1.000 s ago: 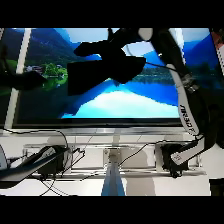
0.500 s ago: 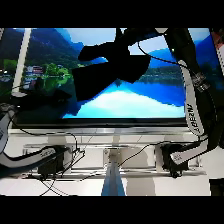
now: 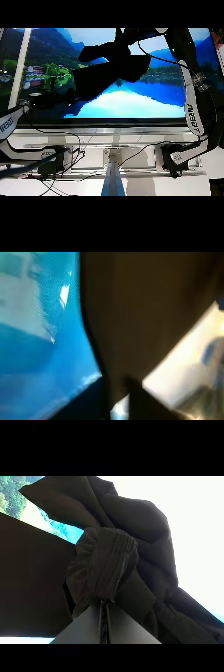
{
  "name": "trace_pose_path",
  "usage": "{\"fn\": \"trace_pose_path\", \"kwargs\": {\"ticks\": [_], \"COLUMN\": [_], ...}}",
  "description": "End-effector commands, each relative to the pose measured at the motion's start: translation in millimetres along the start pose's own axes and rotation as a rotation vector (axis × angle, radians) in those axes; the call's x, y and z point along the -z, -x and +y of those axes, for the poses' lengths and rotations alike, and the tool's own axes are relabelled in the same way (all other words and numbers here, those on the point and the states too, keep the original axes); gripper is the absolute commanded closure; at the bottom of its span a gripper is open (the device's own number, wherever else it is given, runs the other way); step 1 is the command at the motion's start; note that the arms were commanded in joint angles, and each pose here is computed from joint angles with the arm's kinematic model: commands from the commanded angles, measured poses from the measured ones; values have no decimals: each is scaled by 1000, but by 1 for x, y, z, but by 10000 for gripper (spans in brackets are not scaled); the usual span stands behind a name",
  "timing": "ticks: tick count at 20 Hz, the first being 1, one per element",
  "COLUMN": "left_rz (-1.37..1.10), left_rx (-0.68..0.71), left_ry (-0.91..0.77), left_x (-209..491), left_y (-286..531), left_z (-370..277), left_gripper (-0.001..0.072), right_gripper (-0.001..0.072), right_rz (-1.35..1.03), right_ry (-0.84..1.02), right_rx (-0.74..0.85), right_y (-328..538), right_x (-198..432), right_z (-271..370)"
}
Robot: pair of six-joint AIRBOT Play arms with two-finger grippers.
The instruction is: Fold the clothes and pants, and hang the long-sleeved shirts on hangers.
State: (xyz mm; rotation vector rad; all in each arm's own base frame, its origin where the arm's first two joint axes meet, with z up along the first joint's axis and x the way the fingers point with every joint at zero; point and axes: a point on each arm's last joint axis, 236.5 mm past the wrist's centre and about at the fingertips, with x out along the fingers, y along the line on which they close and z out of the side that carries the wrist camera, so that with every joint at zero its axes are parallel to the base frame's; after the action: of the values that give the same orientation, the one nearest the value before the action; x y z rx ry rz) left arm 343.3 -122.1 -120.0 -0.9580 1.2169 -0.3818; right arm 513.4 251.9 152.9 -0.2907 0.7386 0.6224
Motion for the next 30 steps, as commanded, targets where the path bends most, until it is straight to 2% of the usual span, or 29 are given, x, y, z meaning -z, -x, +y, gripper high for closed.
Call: {"fn": "trace_pose_path", "kwargs": {"ticks": [1,3,6,9,11,13,15,18,22,24,30], "left_rz": [-46,-51,-94,-214,-288,-356,-436,-645,-947,-1015,-903], "left_rx": [14,47,106,155,126,-12,-234,-515,-665,-700,-778], "left_ry": [12,22,-35,-176,-326,-438,-509,-516,-457,-420,-371], "left_x": [-9,-11,-38,-83,-110,-138,-167,-212,-247,-251,-239], "left_y": [-8,-7,9,44,70,100,142,233,358,395,395], "left_z": [-6,-15,-42,-93,-125,-138,-134,-134,-148,-143,-106], "left_gripper": [700,700,702,703,704,705,705,705,705,705,704], "right_gripper": [696,696,696,696,696,696,696,696,696,696,696], "right_rz": [-2,-2,-58,-105,-129,-152,-169,-185,-215,-217,-36], "right_ry": [0,19,-71,-121,-160,-198,-236,-313,-546,-641,-826], "right_rx": [3,50,122,201,262,325,385,479,606,653,682], "right_y": [0,2,16,49,79,108,135,170,221,249,282], "right_x": [0,-1,-9,-11,-7,-1,8,29,77,102,193], "right_z": [-1,-13,-49,-95,-129,-161,-191,-237,-301,-320,-318]}}
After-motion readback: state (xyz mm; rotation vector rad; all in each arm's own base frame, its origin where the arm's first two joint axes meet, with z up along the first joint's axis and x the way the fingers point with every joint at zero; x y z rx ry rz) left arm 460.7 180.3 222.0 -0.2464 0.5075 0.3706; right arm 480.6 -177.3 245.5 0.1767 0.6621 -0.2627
